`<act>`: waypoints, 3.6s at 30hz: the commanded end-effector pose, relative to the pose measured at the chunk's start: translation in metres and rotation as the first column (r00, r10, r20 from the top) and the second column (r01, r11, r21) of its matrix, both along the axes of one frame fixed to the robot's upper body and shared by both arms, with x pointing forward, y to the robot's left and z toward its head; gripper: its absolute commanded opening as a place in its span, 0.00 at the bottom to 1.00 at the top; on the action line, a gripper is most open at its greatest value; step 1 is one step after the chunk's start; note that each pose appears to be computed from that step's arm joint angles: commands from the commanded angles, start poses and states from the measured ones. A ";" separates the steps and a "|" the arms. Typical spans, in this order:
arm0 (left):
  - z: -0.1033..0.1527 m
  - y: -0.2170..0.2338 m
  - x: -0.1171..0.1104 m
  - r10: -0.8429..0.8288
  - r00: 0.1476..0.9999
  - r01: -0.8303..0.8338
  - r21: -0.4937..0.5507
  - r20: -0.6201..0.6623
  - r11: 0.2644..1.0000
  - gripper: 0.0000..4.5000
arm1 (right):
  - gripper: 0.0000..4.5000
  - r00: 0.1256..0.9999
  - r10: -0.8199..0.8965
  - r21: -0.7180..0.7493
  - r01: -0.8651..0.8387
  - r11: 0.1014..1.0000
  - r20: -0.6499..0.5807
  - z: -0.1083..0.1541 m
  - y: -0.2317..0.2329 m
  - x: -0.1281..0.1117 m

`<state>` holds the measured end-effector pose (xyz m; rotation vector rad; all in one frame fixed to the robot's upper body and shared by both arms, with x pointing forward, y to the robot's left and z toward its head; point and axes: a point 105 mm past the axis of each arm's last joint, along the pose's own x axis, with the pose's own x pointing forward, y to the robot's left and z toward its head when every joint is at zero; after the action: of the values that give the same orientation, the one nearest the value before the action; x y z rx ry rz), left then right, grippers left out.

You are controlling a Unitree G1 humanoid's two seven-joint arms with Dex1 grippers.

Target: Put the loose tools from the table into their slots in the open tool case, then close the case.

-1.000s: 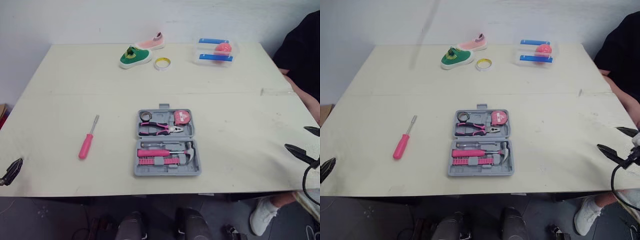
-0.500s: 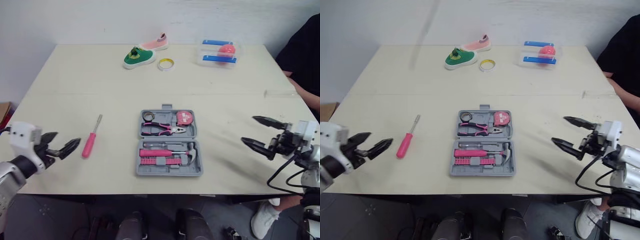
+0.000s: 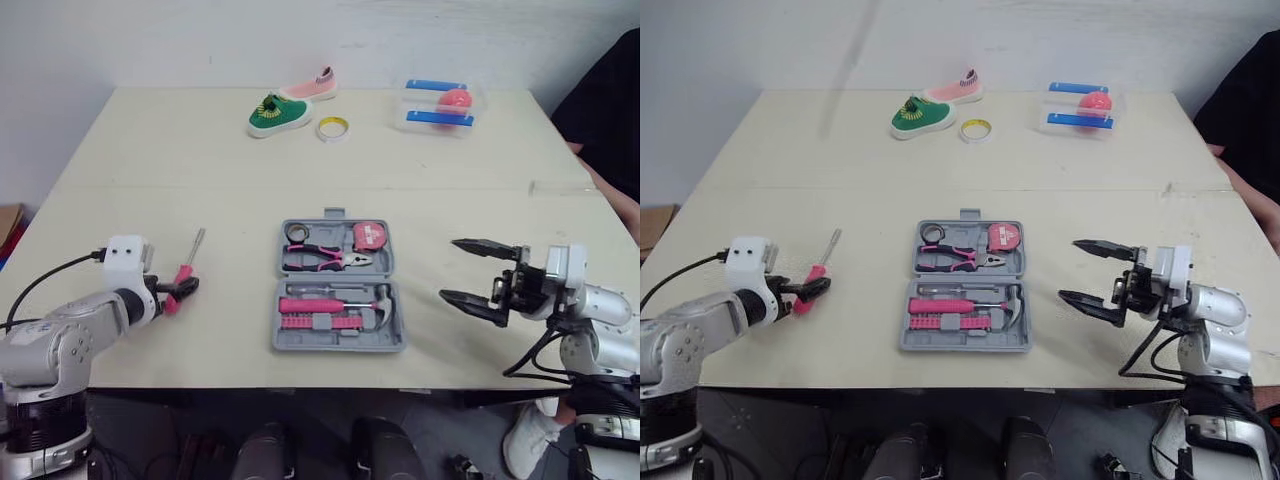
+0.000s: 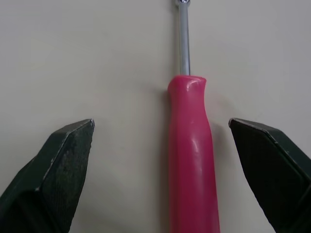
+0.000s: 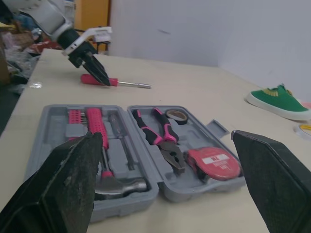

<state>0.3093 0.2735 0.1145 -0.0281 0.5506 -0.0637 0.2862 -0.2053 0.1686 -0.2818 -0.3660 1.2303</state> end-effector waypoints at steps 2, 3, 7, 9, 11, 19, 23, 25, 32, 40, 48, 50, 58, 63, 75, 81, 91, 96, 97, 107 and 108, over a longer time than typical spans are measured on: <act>-0.020 -0.011 -0.005 -0.039 0.998 0.037 -0.039 -0.050 0.999 0.88 | 1.00 0.997 0.061 -0.020 -0.060 0.998 0.057 0.011 0.009 -0.008; -0.021 -0.012 -0.005 -0.043 0.998 0.041 -0.037 -0.053 0.998 0.81 | 1.00 0.997 0.057 -0.020 -0.056 0.998 0.056 0.011 0.009 -0.008; -0.028 -0.017 -0.010 -0.073 0.993 0.067 -0.069 -0.089 0.995 0.47 | 1.00 0.998 0.054 -0.060 -0.054 0.997 0.007 0.003 0.007 -0.013; -0.025 -0.014 -0.008 -0.071 0.996 0.066 -0.093 -0.050 0.993 0.27 | 1.00 1.000 0.024 -0.065 -0.023 0.998 0.017 0.005 0.004 -0.013; -0.017 -0.014 -0.004 -0.101 0.995 0.102 -0.091 0.015 0.991 0.12 | 1.00 0.999 -0.004 -0.068 0.007 0.998 0.041 0.009 0.002 -0.011; 0.069 -0.060 -0.002 -0.586 0.734 0.548 0.210 0.344 0.810 0.13 | 1.00 0.997 -0.070 -0.103 0.073 0.992 0.030 0.021 -0.001 -0.012; 0.091 -0.117 -0.028 -0.862 0.386 0.817 0.312 0.329 0.485 0.13 | 1.00 0.993 -0.121 -0.133 0.118 0.984 -0.014 0.031 -0.015 -0.020; 0.086 -0.129 -0.035 -0.917 0.291 0.863 0.339 0.272 0.374 0.13 | 1.00 0.994 -0.109 -0.151 0.105 0.983 -0.023 0.030 -0.014 -0.025; 0.044 -0.168 -0.054 -0.998 0.065 0.957 0.284 0.013 0.066 0.13 | 1.00 0.991 -0.135 -0.170 0.131 0.977 -0.012 0.027 -0.014 -0.027; 0.026 -0.190 -0.054 -0.992 0.129 0.979 0.158 -0.010 0.126 0.13 | 1.00 0.991 -0.133 -0.160 0.129 0.979 -0.018 0.023 -0.005 -0.038; 0.016 -0.198 -0.056 -0.995 0.097 0.984 0.150 -0.028 0.092 0.13 | 1.00 0.987 -0.161 -0.177 0.154 0.972 -0.022 0.022 -0.013 -0.042; 0.013 -0.199 -0.053 -0.993 0.115 0.982 0.152 -0.038 0.107 0.13 | 1.00 0.986 -0.166 -0.179 0.159 0.971 -0.025 0.021 -0.015 -0.045; 0.006 -0.197 -0.046 -0.988 0.125 0.978 0.177 -0.086 0.108 0.13 | 1.00 0.985 -0.170 -0.165 0.161 0.973 -0.039 0.015 -0.015 -0.052; 0.007 -0.202 -0.050 -0.994 0.084 0.983 0.171 -0.064 0.072 0.43 | 1.00 0.983 -0.179 -0.165 0.170 0.971 -0.040 0.011 -0.018 -0.052; 0.055 -0.207 -0.043 -0.939 -0.013 0.962 0.261 0.343 0.082 0.86 | 1.00 0.979 -0.194 -0.156 0.183 0.971 -0.058 -0.005 -0.025 -0.051; 0.029 -0.207 -0.047 -0.936 -0.014 0.975 0.212 0.351 0.065 0.30 | 1.00 0.978 -0.200 -0.155 0.189 0.970 -0.064 -0.007 -0.025 -0.050; -0.008 -0.221 -0.039 -0.956 0.025 0.978 0.192 0.291 0.084 0.01 | 1.00 0.975 -0.210 -0.160 0.196 0.967 -0.075 -0.009 -0.024 -0.049; -0.022 -0.222 -0.044 -0.977 -0.019 0.981 0.194 0.213 0.023 0.01 | 1.00 0.973 -0.218 -0.154 0.205 0.967 -0.075 -0.008 -0.021 -0.049; -0.025 -0.222 -0.047 -0.981 -0.041 0.980 0.199 0.191 -0.002 0.01 | 1.00 0.973 -0.219 -0.153 0.206 0.967 -0.075 -0.008 -0.021 -0.049; -0.060 -0.212 -0.040 -0.994 0.110 0.987 0.119 0.024 0.112 0.01 | 1.00 0.971 -0.226 -0.147 0.214 0.966 -0.077 -0.010 -0.018 -0.048; -0.064 -0.211 -0.042 -0.993 0.119 0.989 0.090 0.006 0.119 0.01 | 1.00 0.969 -0.230 -0.142 0.216 0.966 -0.087 -0.011 -0.018 -0.048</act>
<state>0.2692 0.0450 0.0925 0.4488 0.1716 -1.5165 0.2403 -0.2270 0.1517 -0.3508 -0.1320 1.0404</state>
